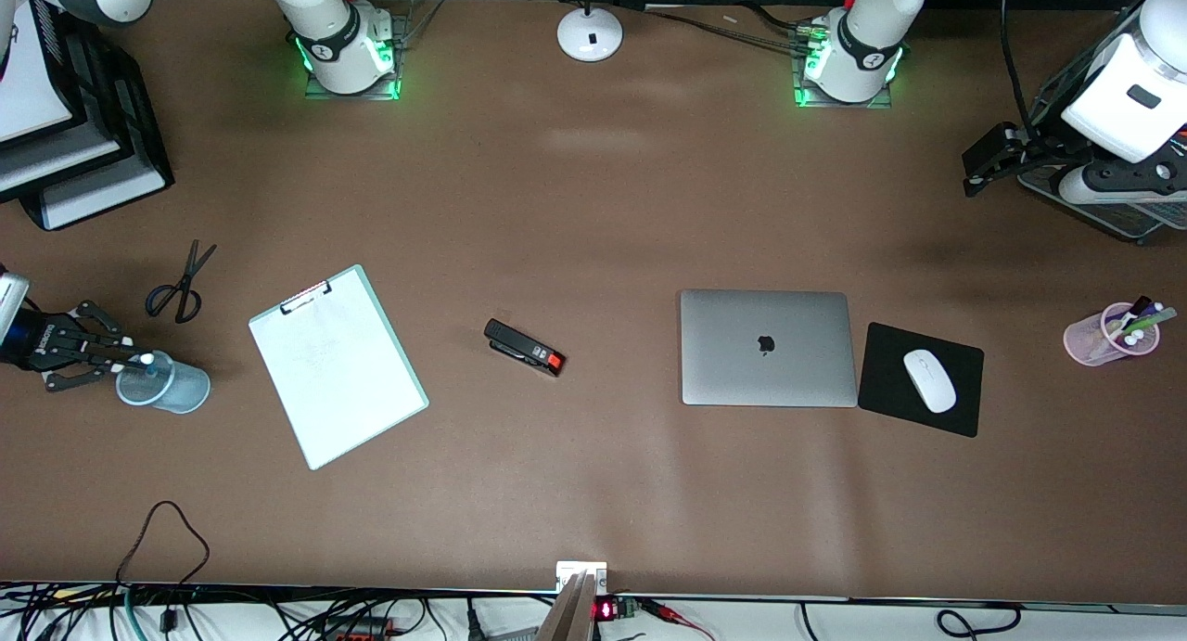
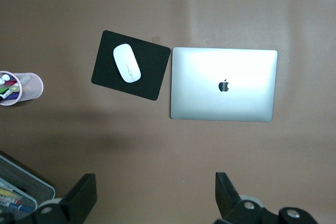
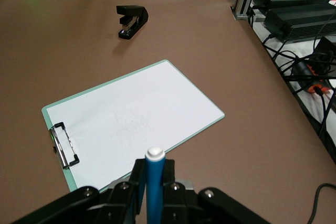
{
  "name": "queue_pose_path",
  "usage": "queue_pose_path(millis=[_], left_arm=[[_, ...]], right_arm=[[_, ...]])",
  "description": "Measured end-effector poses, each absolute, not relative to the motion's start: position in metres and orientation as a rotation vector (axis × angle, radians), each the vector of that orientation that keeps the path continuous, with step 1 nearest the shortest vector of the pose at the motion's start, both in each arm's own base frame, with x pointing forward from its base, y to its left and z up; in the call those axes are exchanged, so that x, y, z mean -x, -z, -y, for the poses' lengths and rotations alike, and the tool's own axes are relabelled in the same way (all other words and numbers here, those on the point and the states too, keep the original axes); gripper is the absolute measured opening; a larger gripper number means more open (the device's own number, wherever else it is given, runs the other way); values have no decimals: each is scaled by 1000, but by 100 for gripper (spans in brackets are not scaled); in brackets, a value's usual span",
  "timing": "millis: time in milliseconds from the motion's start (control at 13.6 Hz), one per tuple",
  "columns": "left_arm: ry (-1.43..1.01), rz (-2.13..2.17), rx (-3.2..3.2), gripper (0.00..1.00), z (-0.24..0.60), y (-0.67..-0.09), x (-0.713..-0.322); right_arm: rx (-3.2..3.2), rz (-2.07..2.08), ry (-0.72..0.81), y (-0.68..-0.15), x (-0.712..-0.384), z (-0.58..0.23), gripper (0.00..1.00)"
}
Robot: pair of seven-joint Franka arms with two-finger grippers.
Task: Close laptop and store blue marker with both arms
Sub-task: 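Lower the blue marker into the light blue cup with the right gripper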
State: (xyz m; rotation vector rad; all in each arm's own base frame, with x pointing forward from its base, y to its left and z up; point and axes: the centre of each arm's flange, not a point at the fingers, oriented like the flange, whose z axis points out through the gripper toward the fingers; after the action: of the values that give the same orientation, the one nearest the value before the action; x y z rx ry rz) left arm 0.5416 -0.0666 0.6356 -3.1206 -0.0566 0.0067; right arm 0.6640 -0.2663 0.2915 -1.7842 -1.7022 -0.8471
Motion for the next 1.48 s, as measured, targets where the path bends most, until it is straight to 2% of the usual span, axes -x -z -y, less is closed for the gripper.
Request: queue_pose_path(millis=[1475], left_arm=[[-15,44,3121,100,66,-637,-540]], right_arm=[[1854,1583,872,-229,-647,305,18]])
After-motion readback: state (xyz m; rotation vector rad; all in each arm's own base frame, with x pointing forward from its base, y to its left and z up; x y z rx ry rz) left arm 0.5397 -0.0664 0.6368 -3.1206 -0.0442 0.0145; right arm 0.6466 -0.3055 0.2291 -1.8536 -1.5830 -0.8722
